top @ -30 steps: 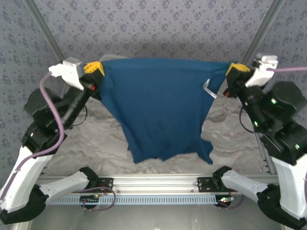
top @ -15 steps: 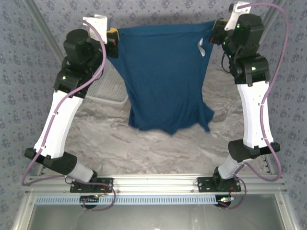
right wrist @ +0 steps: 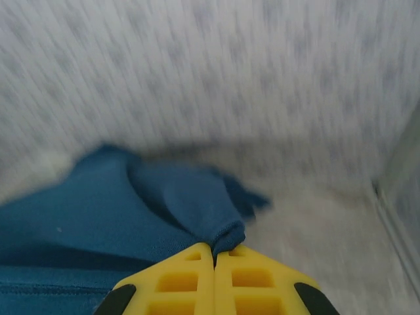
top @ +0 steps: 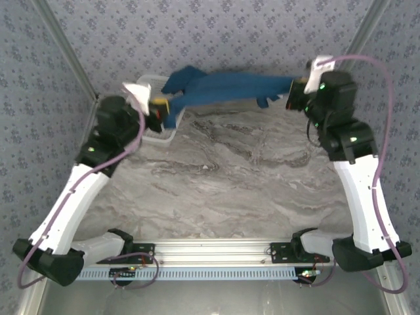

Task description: Fold the inside-out t-shirt

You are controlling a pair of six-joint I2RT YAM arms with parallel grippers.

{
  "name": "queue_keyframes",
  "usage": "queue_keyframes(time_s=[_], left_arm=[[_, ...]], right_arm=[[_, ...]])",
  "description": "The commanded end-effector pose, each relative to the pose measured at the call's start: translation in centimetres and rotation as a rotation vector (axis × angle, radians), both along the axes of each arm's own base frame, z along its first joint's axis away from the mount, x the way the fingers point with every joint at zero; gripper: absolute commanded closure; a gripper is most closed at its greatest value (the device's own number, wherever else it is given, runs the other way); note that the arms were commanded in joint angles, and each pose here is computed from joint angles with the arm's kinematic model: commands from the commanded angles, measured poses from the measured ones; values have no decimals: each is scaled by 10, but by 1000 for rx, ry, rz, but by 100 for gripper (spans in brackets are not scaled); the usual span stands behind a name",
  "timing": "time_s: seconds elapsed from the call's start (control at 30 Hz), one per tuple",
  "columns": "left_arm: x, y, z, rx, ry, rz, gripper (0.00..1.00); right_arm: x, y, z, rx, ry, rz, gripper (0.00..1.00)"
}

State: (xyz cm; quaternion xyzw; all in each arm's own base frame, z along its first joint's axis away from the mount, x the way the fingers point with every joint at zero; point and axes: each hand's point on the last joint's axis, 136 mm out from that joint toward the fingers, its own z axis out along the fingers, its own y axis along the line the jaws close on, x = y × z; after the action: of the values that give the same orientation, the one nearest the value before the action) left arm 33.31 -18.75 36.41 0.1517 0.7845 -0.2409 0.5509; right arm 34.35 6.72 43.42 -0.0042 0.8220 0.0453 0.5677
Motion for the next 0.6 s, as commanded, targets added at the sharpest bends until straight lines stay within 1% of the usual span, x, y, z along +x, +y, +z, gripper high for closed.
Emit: queue_keyframes(time_s=[0.0, 0.07, 0.13, 0.2, 0.27, 0.37, 0.4, 0.43, 0.5, 0.57], left_arm=[[-22, -29, -126, -15, 322, -78, 100], [-49, -43, -197, 38, 465, -109, 100], [-69, -47, -246, 81, 560, -106, 100], [-81, -50, -281, 115, 637, -109, 100], [-88, -52, -308, 174, 696, -111, 100], [-92, -60, -329, 213, 745, -136, 100], [-93, -64, -331, 211, 753, -151, 98], [-94, -68, -331, 216, 756, -164, 93], [-93, -71, -323, 218, 749, -178, 88], [-91, -70, -305, 227, 719, -185, 77]], right_arm=[[-21, -28, -134, -55, 366, -133, 100], [-42, -37, -206, 17, 538, -163, 100], [-59, -39, -260, 116, 677, -174, 100], [-68, -35, -293, 180, 752, -173, 99], [-69, -35, -314, 190, 789, -191, 98], [-72, -41, -334, 177, 833, -228, 98], [-72, -42, -337, 174, 838, -234, 97], [-71, -42, -338, 175, 836, -236, 95], [-68, -42, -337, 179, 825, -236, 89], [-64, -46, -329, 160, 798, -246, 80]])
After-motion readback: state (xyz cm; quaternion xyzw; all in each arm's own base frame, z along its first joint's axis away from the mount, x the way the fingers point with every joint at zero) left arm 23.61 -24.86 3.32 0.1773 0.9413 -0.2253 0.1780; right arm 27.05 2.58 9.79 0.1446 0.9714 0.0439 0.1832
